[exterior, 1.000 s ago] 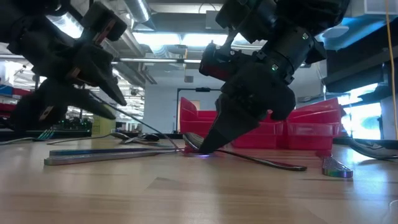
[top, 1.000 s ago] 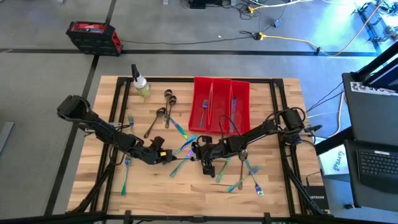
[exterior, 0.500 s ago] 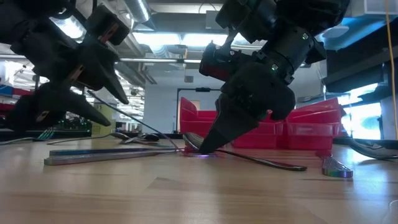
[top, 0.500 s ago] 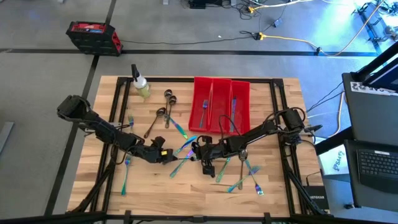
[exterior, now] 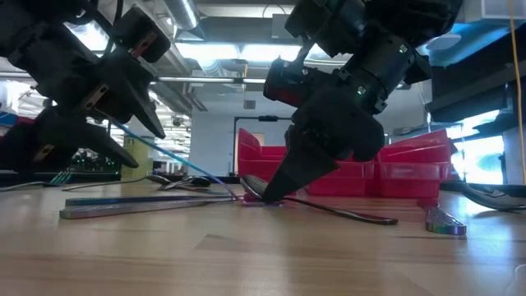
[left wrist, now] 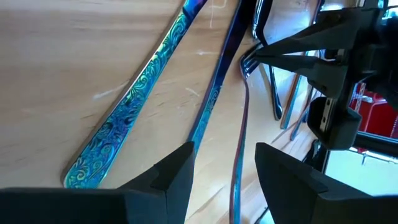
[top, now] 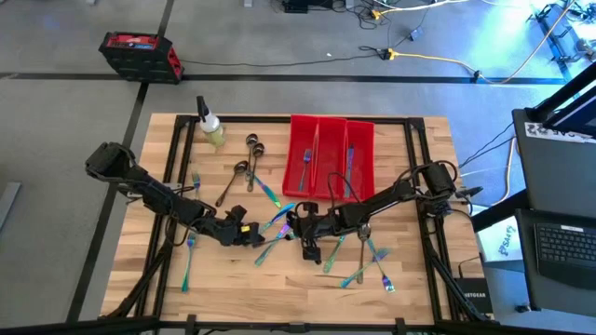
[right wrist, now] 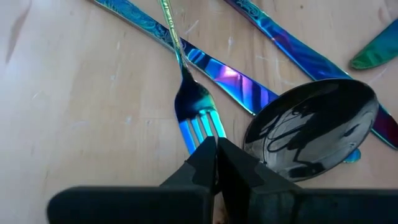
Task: Sort silverware
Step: Put the blue fork into the left red silverware bin
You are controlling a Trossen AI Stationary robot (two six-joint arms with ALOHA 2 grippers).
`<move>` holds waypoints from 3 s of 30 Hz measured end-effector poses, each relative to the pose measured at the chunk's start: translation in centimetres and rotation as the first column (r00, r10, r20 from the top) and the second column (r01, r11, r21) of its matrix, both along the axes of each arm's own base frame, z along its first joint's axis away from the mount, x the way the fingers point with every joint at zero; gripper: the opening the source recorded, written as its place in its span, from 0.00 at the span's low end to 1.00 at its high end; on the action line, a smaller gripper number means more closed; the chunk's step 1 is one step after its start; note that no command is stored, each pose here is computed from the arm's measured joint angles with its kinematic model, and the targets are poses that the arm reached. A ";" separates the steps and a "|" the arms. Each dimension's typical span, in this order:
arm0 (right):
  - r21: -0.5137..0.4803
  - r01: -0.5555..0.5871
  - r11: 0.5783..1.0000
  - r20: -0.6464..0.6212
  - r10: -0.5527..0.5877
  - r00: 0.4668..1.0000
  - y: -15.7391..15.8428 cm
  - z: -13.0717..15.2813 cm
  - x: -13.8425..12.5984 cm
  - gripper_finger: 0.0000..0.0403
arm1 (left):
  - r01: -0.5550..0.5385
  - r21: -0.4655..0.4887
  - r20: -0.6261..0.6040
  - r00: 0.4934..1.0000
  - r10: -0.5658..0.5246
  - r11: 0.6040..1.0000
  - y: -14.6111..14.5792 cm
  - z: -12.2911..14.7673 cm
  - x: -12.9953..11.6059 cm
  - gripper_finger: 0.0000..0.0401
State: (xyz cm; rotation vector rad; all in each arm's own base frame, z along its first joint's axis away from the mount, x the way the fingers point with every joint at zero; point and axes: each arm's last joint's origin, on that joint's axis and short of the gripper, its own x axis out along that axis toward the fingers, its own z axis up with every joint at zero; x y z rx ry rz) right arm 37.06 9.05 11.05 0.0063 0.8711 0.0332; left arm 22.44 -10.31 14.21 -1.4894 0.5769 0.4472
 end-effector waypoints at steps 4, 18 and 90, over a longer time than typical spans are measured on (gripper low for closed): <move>0.020 0.013 1.000 -0.002 -0.013 1.000 0.0 0.0 0.0 0.00 | 0.008 0.009 0.000 1.000 -0.008 1.000 0.0 0.0 0.0 0.39; 0.066 -0.008 0.998 -0.011 0.009 1.000 0.4 0.0 -0.1 0.00 | -0.008 0.046 0.008 1.000 0.008 0.999 0.3 0.0 0.1 0.39; 0.064 0.102 0.993 0.100 -0.109 0.989 -0.4 5.5 0.1 0.25 | -0.042 0.160 0.086 0.996 0.029 0.986 0.9 0.5 0.6 0.00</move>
